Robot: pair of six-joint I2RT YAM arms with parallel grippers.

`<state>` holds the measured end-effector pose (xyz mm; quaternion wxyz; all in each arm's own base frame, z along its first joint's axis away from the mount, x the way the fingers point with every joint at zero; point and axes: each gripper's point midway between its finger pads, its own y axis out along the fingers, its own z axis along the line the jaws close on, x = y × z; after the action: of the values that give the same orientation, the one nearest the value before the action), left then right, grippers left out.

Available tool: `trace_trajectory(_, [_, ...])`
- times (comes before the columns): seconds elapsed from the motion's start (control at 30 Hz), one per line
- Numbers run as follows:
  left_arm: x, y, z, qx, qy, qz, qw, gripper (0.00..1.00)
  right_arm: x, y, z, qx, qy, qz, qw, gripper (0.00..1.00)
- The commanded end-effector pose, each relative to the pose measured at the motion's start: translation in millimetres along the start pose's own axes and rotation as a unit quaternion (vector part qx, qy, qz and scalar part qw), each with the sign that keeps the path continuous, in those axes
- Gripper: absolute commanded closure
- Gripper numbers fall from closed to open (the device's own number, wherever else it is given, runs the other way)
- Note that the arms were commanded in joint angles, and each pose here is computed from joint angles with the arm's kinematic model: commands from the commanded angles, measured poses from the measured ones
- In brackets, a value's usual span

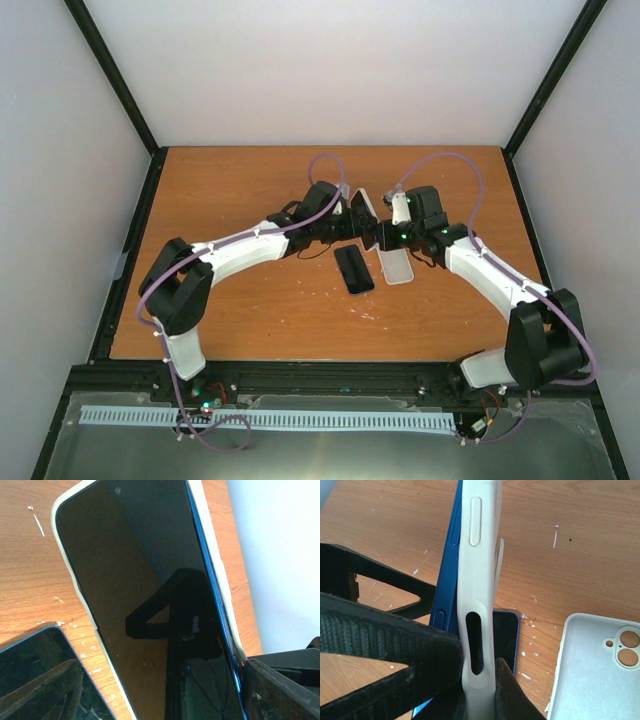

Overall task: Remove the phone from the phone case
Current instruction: Remove the phone case from the phone.

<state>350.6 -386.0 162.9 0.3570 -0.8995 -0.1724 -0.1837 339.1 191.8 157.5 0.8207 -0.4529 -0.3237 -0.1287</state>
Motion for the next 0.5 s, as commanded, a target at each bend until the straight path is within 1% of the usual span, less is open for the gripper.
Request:
trace_trajectory(0.0, [-46.0,7.4,75.0,0.112,-0.014,0.082,0.99,0.14,76.3,-18.8,30.5,0.023,-0.046,-0.128,0.99,0.97])
trace_trajectory(0.13, [-53.6,14.0,126.0,0.191,-0.026,0.096,0.976,0.16,82.5,-14.1,38.0,0.01,-0.059,-0.139,0.989,0.97])
trace_trajectory(0.2, [-54.3,12.7,143.0,0.222,-0.032,0.096,0.97,0.16,84.3,-11.6,40.2,0.001,-0.065,-0.142,0.988,0.97])
trace_trajectory(0.3, [-58.3,8.2,159.0,0.246,-0.036,0.093,0.964,0.21,85.9,-6.7,38.0,-0.009,-0.06,-0.142,0.988,0.97])
trace_trajectory(0.37, [-62.5,3.1,166.7,0.257,-0.041,0.093,0.961,0.27,86.7,-2.5,33.0,-0.02,-0.057,-0.143,0.988,0.97])
trace_trajectory(0.47, [-70.0,-5.4,177.2,0.268,-0.046,0.093,0.958,0.27,86.2,4.2,32.0,-0.016,-0.053,-0.142,0.988,0.97])
